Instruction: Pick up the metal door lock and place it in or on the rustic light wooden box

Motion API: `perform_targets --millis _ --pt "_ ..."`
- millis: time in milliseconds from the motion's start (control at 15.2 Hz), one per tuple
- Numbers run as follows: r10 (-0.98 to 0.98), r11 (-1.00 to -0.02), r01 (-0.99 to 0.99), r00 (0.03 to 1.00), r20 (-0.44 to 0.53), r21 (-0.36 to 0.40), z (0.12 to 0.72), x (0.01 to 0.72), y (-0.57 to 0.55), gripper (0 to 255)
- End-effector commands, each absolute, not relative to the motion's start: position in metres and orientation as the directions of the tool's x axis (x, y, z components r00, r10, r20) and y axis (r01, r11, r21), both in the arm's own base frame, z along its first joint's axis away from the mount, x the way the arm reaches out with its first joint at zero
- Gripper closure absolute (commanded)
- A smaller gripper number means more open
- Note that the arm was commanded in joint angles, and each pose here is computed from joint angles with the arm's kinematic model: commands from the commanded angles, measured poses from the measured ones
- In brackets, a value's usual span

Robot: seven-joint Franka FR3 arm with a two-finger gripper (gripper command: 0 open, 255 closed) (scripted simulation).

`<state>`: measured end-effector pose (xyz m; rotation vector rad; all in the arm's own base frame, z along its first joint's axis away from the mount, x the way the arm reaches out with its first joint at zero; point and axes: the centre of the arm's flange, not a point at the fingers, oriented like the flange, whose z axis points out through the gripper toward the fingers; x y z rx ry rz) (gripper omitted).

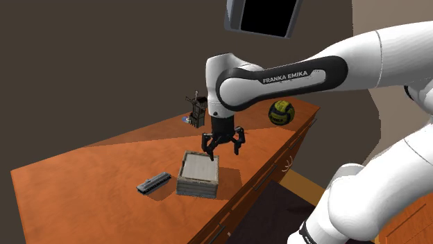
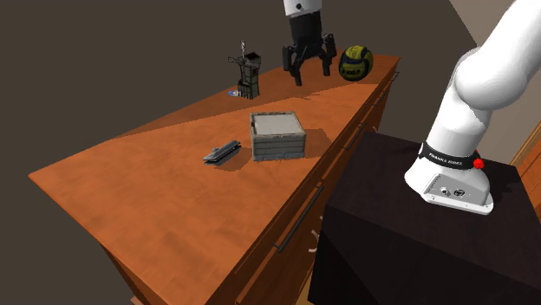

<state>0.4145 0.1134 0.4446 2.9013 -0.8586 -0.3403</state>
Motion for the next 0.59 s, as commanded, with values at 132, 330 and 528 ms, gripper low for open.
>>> perform_targets --millis 132,330,528 --pt "-0.629 -0.777 -0.608 0.752 -0.195 0.161 0.414 0.449 0.142 0" --pt "-0.684 -0.729 -0.664 0.7 -0.202 0.166 0.391 0.476 0.159 0" --pt "-0.736 -0.676 -0.716 0.645 -0.208 0.172 0.368 0.504 0.174 0"
